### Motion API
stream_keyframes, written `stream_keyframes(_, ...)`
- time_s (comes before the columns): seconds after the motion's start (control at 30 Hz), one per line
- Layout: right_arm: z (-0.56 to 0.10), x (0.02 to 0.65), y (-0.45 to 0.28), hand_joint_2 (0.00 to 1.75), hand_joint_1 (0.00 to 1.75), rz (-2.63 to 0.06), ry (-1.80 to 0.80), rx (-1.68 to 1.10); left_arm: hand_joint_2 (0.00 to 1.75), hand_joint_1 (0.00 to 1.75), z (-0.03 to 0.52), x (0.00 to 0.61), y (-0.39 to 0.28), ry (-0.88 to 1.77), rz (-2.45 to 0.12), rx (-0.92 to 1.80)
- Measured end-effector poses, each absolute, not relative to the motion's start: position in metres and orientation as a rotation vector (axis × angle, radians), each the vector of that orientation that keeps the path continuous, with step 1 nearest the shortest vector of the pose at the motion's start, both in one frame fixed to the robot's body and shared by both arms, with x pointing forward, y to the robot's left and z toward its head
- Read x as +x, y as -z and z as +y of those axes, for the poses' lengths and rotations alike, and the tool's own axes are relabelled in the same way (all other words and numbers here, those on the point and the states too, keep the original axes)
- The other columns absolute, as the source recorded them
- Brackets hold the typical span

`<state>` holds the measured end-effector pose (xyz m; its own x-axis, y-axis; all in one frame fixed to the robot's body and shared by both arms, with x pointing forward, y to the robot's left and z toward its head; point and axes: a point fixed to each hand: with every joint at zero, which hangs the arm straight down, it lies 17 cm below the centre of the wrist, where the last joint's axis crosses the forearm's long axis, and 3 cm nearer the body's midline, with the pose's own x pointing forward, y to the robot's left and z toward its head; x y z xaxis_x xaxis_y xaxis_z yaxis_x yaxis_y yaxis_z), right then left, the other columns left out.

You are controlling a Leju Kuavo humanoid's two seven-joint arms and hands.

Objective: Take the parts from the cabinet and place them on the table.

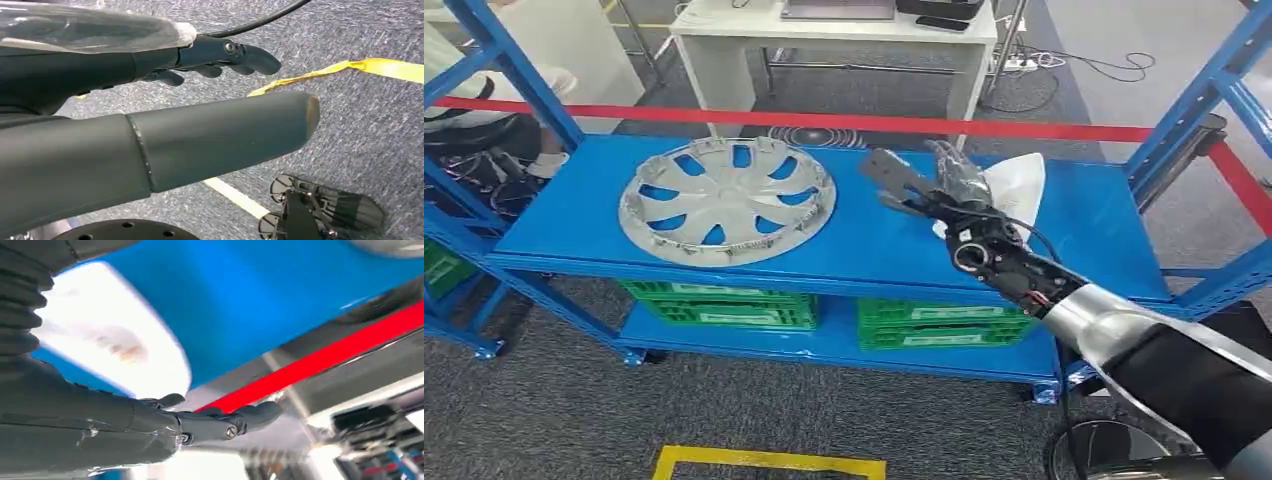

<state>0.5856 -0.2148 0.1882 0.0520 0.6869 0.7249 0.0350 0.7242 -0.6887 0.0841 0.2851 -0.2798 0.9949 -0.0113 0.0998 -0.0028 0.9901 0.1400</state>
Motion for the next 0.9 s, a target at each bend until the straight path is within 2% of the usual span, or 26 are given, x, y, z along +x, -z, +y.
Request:
stream_keyframes(0.27, -0.205, 0.557, -0.153, 1.75, 0.00, -1.247, -0.745, -0.754, 0.00, 0.00, 0.285, 0.085, 0.280, 0.009, -0.104, 0.140)
stream_keyframes(0.6, -0.200, 0.544, -0.142, 1.75, 0.00, -1.199, -0.900, -0.850, 0.00, 0.00, 0.286, 0.083, 0.280, 0.022, -0.100, 0.143)
stream_keyframes(0.9, -0.208, 0.536, -0.140, 1.75, 0.00, -1.163, -0.939, -0.933, 0.00, 0.00, 0.286, 0.084, 0.280, 0.019, -0.101, 0.141)
